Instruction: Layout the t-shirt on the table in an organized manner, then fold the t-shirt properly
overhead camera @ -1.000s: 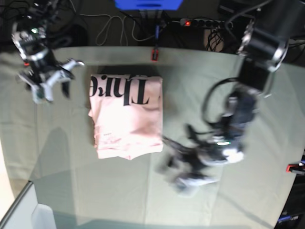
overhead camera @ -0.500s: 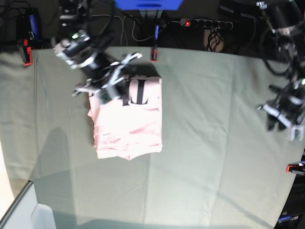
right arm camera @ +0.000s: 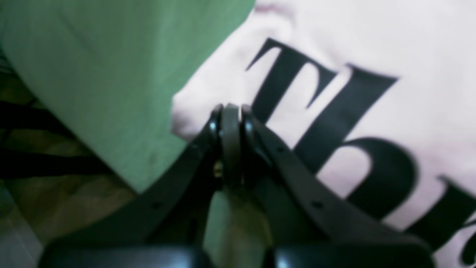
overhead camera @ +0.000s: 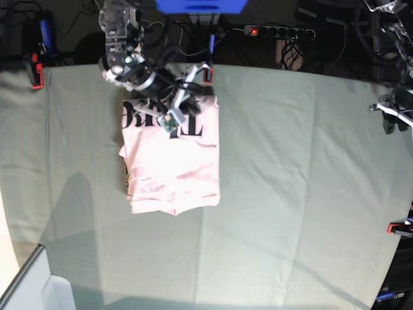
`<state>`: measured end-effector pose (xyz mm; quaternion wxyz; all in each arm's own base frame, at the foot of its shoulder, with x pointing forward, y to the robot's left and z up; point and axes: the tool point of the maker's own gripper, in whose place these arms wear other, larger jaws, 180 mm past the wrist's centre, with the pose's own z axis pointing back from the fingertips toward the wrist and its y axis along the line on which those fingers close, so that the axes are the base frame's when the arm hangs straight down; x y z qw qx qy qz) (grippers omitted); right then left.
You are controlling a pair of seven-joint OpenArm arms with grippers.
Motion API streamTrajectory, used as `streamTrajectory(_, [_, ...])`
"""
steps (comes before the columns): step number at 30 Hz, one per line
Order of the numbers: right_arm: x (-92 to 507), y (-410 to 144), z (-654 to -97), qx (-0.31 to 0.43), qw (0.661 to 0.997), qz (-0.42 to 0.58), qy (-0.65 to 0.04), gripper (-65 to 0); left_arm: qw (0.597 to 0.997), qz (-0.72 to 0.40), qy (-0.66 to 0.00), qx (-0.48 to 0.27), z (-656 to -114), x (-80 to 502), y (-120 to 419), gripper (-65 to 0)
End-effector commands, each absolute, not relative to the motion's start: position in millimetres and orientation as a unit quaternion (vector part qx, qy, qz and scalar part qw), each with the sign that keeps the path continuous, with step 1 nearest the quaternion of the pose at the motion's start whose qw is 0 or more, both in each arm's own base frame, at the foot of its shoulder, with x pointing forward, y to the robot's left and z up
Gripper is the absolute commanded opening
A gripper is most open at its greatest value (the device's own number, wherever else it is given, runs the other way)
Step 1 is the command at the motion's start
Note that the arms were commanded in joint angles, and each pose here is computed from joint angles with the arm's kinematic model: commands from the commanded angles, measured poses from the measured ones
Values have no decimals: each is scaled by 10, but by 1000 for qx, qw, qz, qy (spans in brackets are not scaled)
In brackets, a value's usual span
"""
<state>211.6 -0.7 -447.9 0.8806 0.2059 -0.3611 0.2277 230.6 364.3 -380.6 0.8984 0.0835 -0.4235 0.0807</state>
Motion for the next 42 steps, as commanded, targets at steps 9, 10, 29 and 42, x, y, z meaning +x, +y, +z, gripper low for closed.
streamTrajectory(9, [2276,-191,-3997,184,852,207,-444,-650,893,76,-433,95,-3714,2271,3723,-428])
streamTrajectory(10, [2294,-285,-3913,171,850,202,-455,-650,894,77,-432,95,-3720,2262,3723,-428])
streamTrajectory(29, [2314,-1420,-4260,75,896,80,-431,-650,925,104,-358,70,-4238,1631,3490,-428])
streamTrajectory(42, [1437,-2160,-3844,17,897,-19,-442,-650,958,167,-233,32,-4991,731,3322,-582])
